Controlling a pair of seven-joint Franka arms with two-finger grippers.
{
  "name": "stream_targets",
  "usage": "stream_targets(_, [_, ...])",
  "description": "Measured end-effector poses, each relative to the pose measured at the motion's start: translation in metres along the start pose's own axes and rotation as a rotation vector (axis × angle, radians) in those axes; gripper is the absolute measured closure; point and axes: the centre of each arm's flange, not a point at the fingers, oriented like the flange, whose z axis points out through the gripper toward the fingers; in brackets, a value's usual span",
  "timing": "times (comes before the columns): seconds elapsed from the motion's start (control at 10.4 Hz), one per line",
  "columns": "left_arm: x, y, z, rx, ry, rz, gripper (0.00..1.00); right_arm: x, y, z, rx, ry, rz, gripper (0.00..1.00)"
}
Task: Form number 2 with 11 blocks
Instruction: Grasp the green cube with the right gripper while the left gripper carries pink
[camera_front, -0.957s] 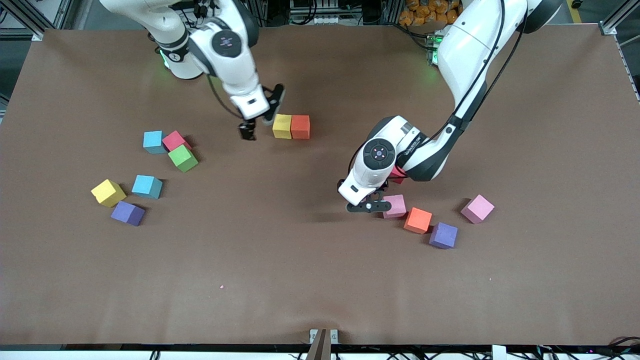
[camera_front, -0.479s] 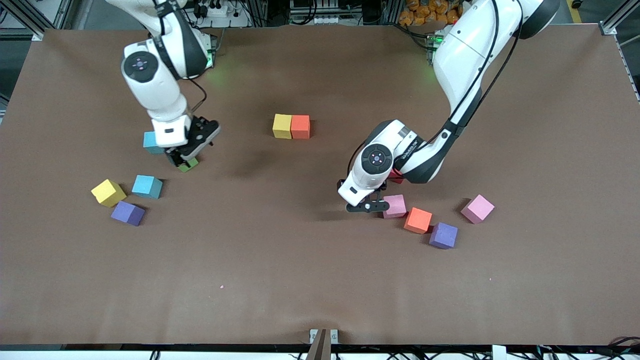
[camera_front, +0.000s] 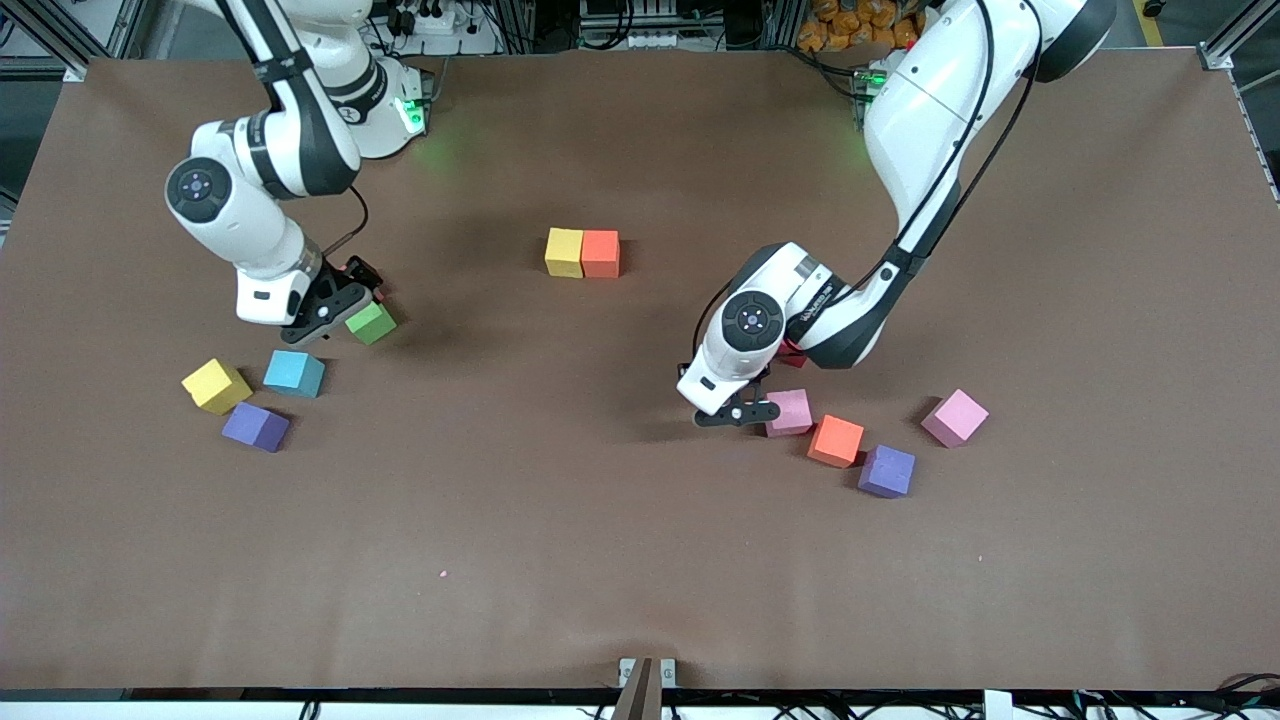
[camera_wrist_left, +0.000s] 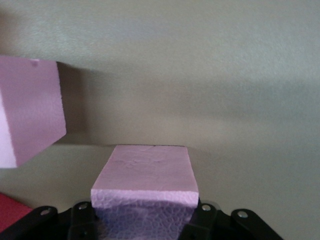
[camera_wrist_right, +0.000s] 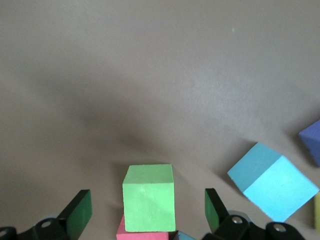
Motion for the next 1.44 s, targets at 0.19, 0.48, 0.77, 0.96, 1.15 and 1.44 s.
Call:
stream_targets(0.19, [0.001, 0.002, -0.007, -0.008, 0.009, -0.121, 0.41, -0.002, -0.001, 0.017, 0.029, -0.024, 0.024, 0.00])
stream_targets(0.48, [-0.008, 0.011, -0.026, -0.010, 0.020, -0.360, 0.41, -0.010, -0.007, 0.035, 0.031, -0.012, -0.023, 0.00])
stream_targets(0.77, [-0.046, 0.032, -0.042, -0.009, 0.018, -0.617, 0.41, -0.029, -0.004, 0.066, 0.036, 0.018, -0.047, 0.00])
stream_targets(0.96, [-0.094, 0.047, -0.056, -0.017, 0.018, -0.803, 0.41, -0.038, -0.010, 0.083, 0.054, 0.008, -0.048, 0.00])
stream_targets(1.15, [-0.165, 0.055, -0.060, -0.069, 0.019, -0.983, 0.41, -0.040, -0.012, 0.093, 0.061, 0.018, -0.045, 0.00])
stream_targets(1.44, [-0.225, 0.056, -0.044, -0.107, 0.010, -1.188, 0.41, -0.040, -0.011, 0.103, 0.071, 0.024, -0.038, 0.08])
